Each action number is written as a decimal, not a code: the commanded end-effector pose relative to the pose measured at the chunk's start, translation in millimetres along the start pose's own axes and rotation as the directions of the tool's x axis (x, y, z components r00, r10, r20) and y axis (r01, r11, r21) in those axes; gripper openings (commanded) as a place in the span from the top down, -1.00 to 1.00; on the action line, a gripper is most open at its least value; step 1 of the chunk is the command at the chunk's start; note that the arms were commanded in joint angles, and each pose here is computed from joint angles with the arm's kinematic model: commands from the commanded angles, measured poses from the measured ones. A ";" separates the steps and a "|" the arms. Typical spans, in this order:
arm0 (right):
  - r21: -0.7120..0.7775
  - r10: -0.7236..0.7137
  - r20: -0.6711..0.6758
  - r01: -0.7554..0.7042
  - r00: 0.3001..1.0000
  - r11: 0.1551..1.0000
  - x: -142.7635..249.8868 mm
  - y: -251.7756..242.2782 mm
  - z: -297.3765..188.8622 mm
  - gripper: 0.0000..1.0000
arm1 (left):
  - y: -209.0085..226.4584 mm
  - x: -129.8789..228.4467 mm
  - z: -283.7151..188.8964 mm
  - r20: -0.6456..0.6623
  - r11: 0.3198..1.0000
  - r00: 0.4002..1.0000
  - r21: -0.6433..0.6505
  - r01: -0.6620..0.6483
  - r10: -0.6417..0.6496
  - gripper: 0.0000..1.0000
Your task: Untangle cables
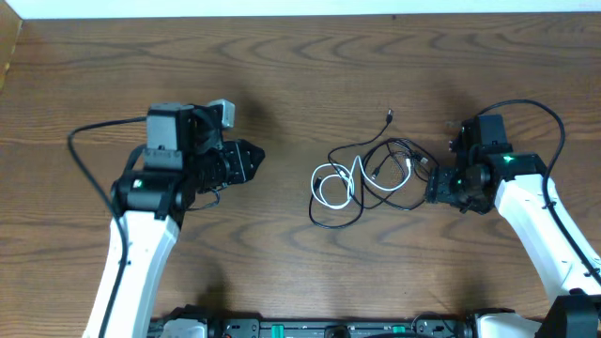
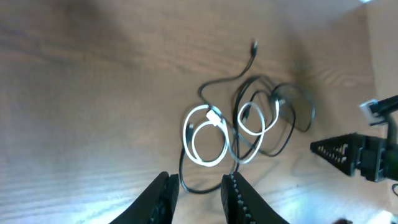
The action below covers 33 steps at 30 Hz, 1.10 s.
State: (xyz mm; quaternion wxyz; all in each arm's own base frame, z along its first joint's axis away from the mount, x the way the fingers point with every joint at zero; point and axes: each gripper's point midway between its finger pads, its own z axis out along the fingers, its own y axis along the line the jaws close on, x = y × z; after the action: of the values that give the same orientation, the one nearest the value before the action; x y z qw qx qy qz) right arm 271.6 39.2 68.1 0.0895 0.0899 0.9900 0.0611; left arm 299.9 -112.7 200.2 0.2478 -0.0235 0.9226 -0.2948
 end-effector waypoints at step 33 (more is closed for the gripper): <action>-0.032 -0.005 -0.002 0.005 1.000 0.999 0.6 5.3 -3.9 -0.38 | 40.9 84.6 215.3 -0.390 0.965 0.896 -0.058 -0.254 0.213 0.60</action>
State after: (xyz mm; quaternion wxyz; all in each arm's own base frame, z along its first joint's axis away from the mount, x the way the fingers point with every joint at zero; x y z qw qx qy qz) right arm 269.1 43.8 68.2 0.0828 0.0888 0.9898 0.0739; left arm 334.8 -214.7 5.9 0.1178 0.1480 0.9549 -0.2287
